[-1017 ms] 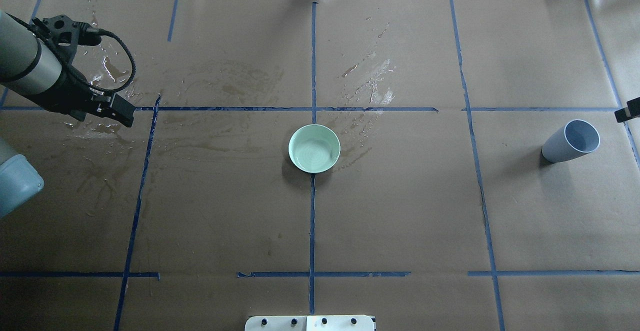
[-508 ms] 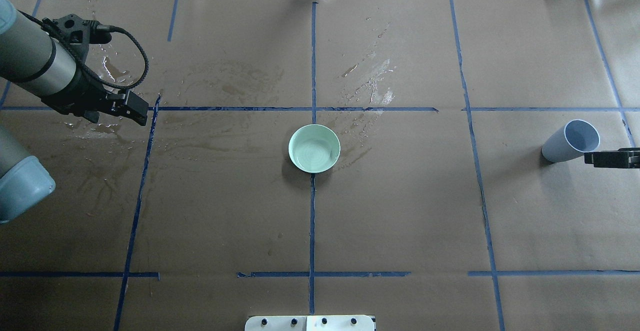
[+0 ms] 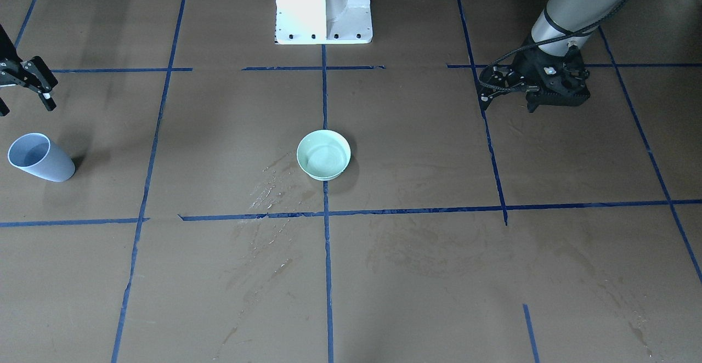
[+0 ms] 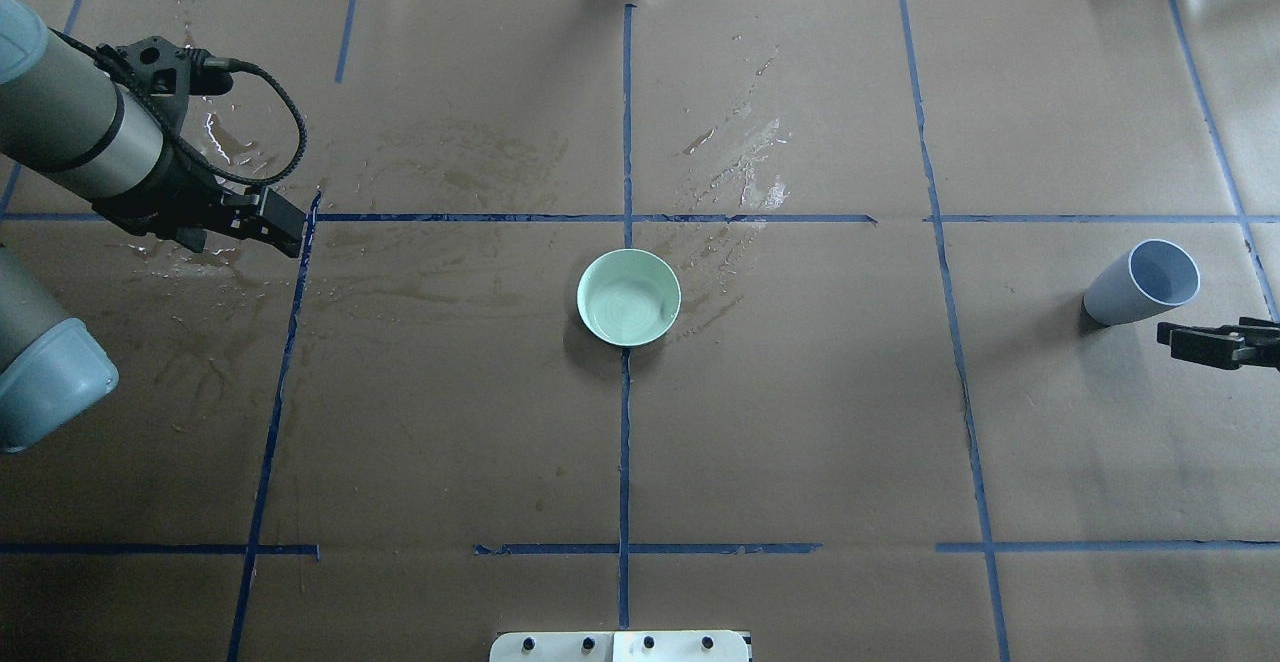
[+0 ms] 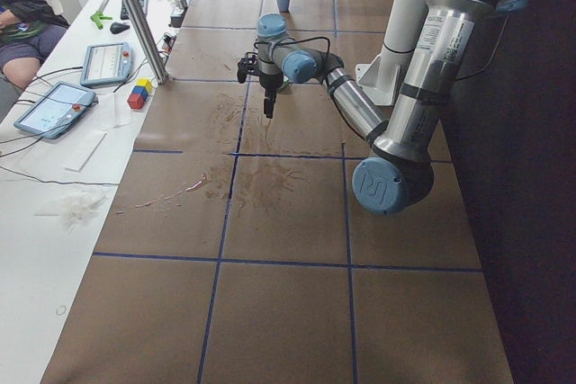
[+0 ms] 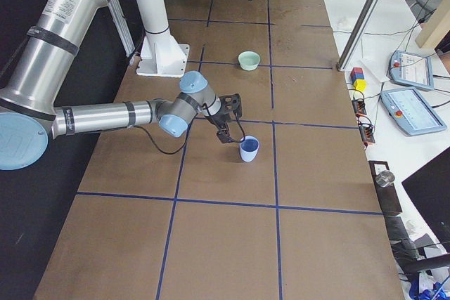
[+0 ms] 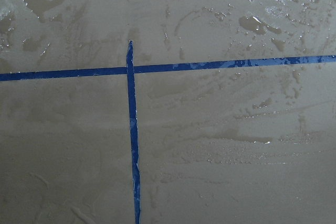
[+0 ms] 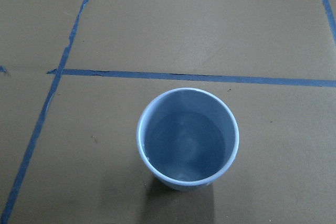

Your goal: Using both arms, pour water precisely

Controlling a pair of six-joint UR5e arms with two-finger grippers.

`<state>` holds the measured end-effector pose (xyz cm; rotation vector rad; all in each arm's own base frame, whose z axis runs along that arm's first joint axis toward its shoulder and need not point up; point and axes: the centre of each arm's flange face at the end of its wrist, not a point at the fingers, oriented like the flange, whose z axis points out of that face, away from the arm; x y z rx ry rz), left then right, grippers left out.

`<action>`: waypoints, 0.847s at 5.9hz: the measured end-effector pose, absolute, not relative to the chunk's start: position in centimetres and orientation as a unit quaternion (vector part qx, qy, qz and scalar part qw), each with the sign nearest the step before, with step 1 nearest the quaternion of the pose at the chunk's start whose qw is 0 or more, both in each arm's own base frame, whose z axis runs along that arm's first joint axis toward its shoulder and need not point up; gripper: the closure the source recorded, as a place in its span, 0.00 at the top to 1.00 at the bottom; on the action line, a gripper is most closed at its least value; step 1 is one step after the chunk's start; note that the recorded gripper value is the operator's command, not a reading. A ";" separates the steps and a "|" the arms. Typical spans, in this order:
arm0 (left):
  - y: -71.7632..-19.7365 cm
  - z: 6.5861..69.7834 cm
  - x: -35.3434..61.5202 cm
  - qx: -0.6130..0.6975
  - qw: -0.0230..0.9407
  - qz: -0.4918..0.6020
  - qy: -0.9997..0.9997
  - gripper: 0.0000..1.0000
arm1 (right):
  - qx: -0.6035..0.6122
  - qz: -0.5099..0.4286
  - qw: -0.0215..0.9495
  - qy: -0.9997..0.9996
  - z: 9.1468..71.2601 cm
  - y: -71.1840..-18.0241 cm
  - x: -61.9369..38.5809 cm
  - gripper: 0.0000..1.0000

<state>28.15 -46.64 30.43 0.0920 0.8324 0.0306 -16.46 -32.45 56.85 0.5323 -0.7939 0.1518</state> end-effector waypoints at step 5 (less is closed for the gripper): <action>-46.5 30.2 28.3 0.045 0.913 0.016 0.405 1.00 | 0.363 0.118 0.863 -0.331 62.5 -30.1 -22.4 1.00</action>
